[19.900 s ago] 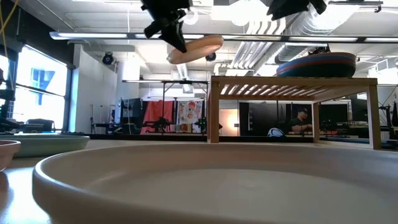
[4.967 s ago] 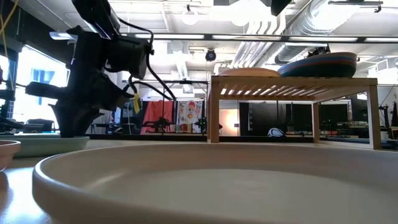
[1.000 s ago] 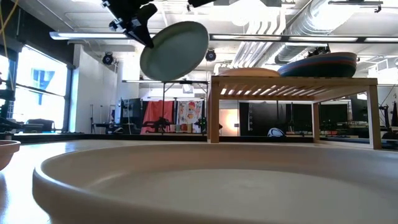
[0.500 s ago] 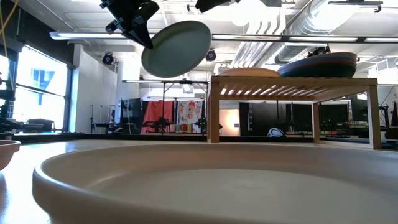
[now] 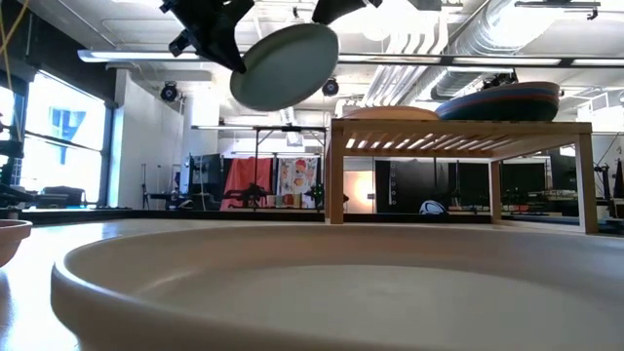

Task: Place and stack plates onto a shelf
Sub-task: Stack the light blue plate on top of the white plate on the shelf

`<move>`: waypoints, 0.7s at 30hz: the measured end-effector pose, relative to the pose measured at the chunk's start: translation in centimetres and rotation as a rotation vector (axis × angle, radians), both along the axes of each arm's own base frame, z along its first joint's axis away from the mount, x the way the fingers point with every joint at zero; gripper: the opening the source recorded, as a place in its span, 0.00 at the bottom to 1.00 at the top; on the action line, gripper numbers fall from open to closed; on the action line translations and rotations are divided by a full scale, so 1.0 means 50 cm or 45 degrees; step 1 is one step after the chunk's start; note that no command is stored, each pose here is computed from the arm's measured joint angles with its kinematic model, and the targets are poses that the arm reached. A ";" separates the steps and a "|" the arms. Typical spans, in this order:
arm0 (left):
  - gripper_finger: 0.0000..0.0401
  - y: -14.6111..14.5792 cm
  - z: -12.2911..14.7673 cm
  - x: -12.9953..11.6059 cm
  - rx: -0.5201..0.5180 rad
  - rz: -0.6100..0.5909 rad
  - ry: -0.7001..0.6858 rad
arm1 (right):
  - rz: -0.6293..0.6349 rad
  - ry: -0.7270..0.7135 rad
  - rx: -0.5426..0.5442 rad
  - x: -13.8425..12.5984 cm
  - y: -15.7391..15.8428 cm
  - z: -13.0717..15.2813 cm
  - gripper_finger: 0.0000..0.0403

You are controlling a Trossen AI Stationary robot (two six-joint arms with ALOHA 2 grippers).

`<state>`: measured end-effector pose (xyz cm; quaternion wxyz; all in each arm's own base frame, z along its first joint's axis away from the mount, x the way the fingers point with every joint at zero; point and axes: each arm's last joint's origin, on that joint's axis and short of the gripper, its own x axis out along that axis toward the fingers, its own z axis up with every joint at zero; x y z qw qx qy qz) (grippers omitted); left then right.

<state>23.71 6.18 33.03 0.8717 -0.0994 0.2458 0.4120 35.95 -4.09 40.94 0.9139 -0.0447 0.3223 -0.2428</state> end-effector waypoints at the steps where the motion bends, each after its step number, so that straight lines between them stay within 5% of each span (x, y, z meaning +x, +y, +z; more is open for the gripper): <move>1: 0.00 0.000 0.001 0.001 -0.007 -0.012 -0.011 | -0.013 0.001 0.008 -0.001 -0.003 -0.001 0.24; 21: 0.00 -0.001 0.015 0.014 0.134 -0.229 0.037 | -0.310 -0.075 0.280 -0.016 -0.026 -0.015 0.19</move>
